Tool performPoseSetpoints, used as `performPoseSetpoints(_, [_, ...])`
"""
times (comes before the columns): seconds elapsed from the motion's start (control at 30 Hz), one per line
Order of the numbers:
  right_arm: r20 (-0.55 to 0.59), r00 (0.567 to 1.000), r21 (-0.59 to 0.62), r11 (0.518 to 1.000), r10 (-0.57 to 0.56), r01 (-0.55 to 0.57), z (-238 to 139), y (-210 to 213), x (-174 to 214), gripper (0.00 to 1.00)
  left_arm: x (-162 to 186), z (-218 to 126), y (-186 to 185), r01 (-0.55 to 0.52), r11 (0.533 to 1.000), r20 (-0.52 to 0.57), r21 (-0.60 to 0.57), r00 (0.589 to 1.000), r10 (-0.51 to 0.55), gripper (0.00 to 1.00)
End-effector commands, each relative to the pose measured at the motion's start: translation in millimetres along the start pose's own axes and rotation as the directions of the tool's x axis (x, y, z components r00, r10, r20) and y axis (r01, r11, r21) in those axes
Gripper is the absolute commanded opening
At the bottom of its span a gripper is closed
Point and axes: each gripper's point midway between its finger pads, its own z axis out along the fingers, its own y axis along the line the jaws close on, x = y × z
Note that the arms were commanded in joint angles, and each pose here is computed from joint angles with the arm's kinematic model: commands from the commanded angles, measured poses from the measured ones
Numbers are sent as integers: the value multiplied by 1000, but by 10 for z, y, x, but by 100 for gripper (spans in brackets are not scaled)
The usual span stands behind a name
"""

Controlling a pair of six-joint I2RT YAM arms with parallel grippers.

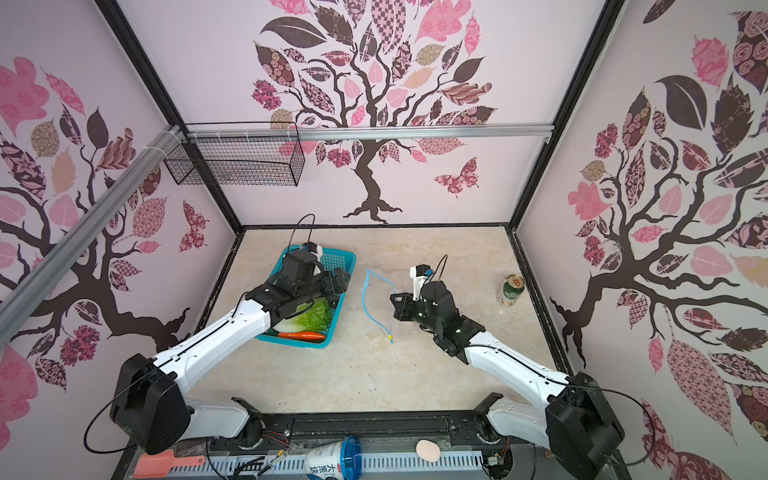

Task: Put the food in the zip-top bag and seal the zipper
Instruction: 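Move the left gripper back to the basket and grasp the dark cucumber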

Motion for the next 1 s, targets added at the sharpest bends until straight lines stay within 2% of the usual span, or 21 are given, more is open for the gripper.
performPoseSetpoints(0.0, [31,999,-3,999,-34,34,-84,61,-85,0,-166,9,286,-4,992,75,-129,997,13,91])
performPoseSetpoints(0.17, [26,999,-9,999,-33,33,-87,58,-57,0,-255,152,620,33,957,130,-288,991,5,90])
performPoseSetpoints(0.3, [20,999,-8,999,-40,40,-98,60,-51,0,-258,346,850,142,943,127,-300,986,-107,88])
performPoseSetpoints(0.37, [21,999,-4,999,-44,44,-107,55,-57,0,-261,420,936,165,936,131,-312,983,-130,85])
performPoseSetpoints(0.6, [25,998,3,999,-51,51,-112,60,-78,0,-136,702,1079,160,920,91,-359,987,-136,76])
performPoseSetpoints(0.97, [20,997,20,997,-68,68,-104,37,-84,0,56,1100,1133,151,917,18,-368,988,-155,72])
